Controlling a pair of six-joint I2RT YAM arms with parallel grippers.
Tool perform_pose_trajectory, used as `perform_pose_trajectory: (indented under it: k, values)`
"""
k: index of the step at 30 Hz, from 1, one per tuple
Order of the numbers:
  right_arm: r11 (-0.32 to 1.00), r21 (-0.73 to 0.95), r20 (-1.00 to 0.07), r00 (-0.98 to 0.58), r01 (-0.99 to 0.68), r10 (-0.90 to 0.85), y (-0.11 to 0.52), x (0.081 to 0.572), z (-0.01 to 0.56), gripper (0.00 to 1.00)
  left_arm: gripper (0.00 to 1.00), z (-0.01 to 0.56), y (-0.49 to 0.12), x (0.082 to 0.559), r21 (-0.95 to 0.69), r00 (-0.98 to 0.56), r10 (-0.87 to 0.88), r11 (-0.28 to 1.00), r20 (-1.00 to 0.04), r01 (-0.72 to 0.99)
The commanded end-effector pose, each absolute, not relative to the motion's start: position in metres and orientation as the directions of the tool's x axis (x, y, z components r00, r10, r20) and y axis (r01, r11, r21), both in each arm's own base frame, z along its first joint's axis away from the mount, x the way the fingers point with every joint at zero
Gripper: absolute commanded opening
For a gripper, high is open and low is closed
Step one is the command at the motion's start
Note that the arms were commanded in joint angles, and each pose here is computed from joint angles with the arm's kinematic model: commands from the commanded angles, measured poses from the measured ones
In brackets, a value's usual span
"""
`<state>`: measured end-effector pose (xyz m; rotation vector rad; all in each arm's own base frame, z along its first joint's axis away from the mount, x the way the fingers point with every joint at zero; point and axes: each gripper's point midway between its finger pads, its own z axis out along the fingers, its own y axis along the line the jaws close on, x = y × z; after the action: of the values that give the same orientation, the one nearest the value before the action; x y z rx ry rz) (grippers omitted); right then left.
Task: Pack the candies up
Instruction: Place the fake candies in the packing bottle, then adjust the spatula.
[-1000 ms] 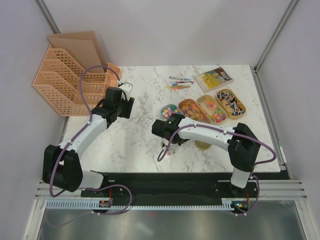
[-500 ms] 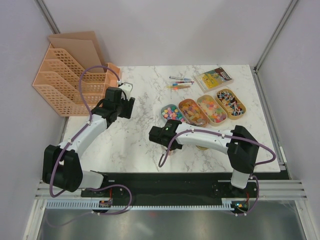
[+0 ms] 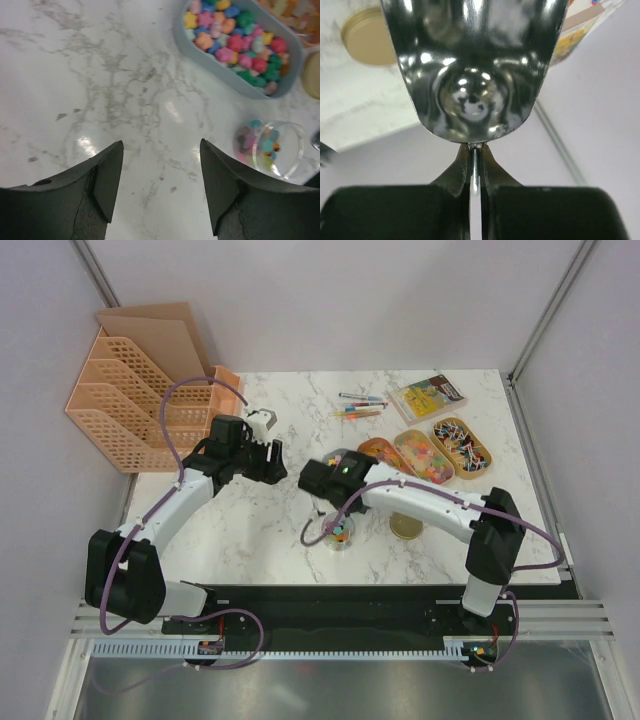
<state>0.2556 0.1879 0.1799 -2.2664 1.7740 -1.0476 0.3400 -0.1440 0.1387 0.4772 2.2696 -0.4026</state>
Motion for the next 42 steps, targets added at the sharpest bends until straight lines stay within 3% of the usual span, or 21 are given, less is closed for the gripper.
perform_pose_trajectory:
  k: [1, 4, 7, 24, 32, 33, 37, 38, 42]
  values:
    - [0.007, -0.438, 0.210, -0.110, -0.899, -0.972, 0.171, 0.262, 0.204, 0.00, 0.69, 0.174, -0.207, 0.295, -0.475, -0.682, 0.130, 0.624, -0.719, 0.620]
    - [0.068, -0.417, 0.144, -0.140, -0.906, -0.980, 0.172, 0.269, 0.197, 0.00, 0.67, 0.188, -0.232, 0.275, -0.641, -0.748, 0.092, 0.454, -0.657, 0.619]
    - [0.078, -0.399, 0.152, -0.150, -0.914, -0.977, 0.173, 0.270, 0.189, 0.00, 0.65, 0.192, -0.241, 0.278, -0.694, -0.779, 0.082, 0.402, -0.622, 0.597]
    - [0.073, -0.398, 0.034, -0.095, -0.914, -0.995, 0.219, 0.278, 0.204, 0.00, 0.64, 0.183, -0.253, 0.312, -0.731, -0.822, 0.063, 0.423, -0.566, 0.536]
    - [0.041, -0.391, -0.094, -0.005, -0.919, -0.996, 0.246, 0.256, 0.232, 0.00, 0.62, 0.168, -0.254, 0.322, -0.728, -0.834, 0.066, 0.455, -0.547, 0.513]
    - [0.048, -0.393, -0.122, 0.000, -0.918, -0.993, 0.247, 0.255, 0.237, 0.00, 0.60, 0.167, -0.254, 0.322, -0.728, -0.835, 0.067, 0.455, -0.545, 0.512]
    - [0.072, -0.420, -0.168, 0.000, -0.905, -0.986, 0.249, 0.255, 0.251, 0.00, 0.08, 0.168, -0.260, 0.316, -0.756, -0.840, 0.089, 0.394, -0.534, 0.523]
    - [0.074, -0.424, -0.167, -0.003, -0.903, -0.986, 0.248, 0.256, 0.251, 0.00, 0.02, 0.169, -0.261, 0.315, -0.764, -0.842, 0.093, 0.378, -0.531, 0.523]
    - [0.070, -0.412, -0.161, -0.003, -0.909, -0.987, 0.246, 0.253, 0.244, 0.01, 0.02, 0.188, -0.268, 0.301, -0.800, -0.831, 0.118, 0.227, -0.544, 0.556]
